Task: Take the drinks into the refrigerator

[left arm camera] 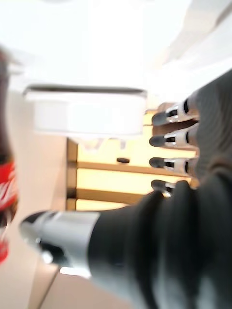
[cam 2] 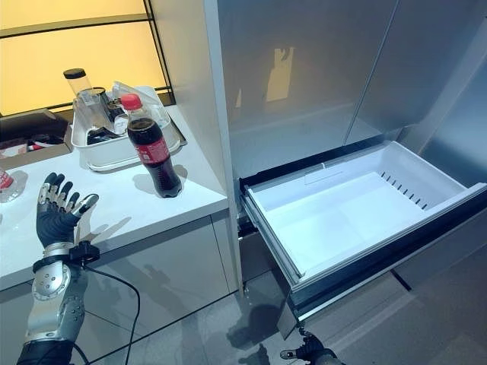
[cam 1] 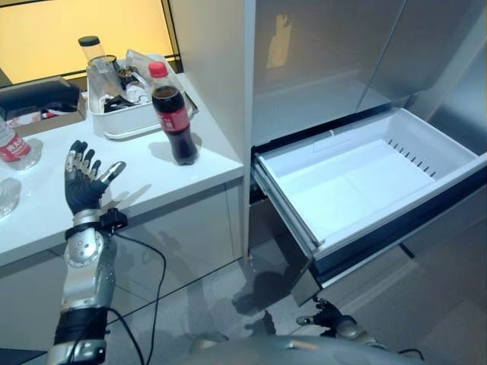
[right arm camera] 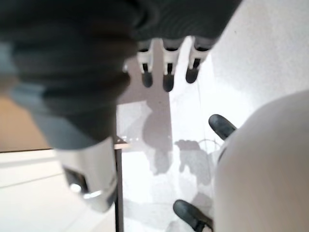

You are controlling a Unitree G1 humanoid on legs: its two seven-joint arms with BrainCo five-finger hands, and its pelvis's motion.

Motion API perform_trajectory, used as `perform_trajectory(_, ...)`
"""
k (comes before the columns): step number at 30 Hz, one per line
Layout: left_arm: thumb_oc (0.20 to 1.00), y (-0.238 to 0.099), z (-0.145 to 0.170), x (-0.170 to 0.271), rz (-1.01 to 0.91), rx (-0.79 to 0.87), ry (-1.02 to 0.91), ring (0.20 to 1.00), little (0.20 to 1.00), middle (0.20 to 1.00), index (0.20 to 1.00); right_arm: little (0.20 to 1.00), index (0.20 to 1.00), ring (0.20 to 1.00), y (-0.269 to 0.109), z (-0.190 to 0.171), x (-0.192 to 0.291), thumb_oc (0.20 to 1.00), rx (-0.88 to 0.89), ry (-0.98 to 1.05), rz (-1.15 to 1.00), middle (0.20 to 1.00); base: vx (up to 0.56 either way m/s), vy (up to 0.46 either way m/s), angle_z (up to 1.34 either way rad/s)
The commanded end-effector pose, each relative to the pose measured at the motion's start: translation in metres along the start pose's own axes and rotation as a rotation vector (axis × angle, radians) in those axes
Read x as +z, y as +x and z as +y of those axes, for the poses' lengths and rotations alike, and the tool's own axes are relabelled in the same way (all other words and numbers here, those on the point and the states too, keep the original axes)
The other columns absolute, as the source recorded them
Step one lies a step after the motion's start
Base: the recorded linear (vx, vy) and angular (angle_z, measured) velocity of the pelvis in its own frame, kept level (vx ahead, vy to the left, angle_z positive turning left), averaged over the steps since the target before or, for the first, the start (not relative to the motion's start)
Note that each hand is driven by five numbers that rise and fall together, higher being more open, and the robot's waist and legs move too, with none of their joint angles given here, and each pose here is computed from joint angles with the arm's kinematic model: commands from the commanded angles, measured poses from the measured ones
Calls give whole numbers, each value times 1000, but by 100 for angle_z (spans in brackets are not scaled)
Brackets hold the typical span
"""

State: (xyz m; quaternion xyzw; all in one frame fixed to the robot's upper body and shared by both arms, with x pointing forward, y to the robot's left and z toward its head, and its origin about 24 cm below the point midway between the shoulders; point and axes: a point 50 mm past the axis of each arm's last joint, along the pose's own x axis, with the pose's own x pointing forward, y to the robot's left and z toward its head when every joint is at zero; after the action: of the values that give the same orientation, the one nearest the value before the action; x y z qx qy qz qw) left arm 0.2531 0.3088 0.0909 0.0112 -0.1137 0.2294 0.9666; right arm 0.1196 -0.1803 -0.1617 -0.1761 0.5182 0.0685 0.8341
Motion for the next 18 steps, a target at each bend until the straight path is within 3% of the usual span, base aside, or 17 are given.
perform_trajectory(1, 1000, 32, -11, 41, -176, -39, 63, 1000, 1000, 1000, 1000, 1000, 1000, 1000, 4, -1, 33, 1000, -7, -60, -106, 1000, 0, 0, 0)
perform_trajectory(5, 1000, 41, -19, 33, -125, -45, 49, 1000, 1000, 1000, 1000, 1000, 1000, 1000, 3, 5, 32, 1000, 2, -68, -106, 1000, 0, 0, 0)
perform_trajectory(9, 1000, 30, -49, 22, -88, -94, -111, 1000, 1000, 1000, 1000, 1000, 1000, 1000, 2, 12, 26, 1000, 3, -61, -89, 1000, 2, 0, -1)
perform_trajectory(18, 1000, 32, -72, 16, -39, -220, -105, 1000, 1000, 1000, 1000, 1000, 1000, 1000, 3, 8, 25, 1000, -11, -60, -86, 1000, 0, 0, -2)
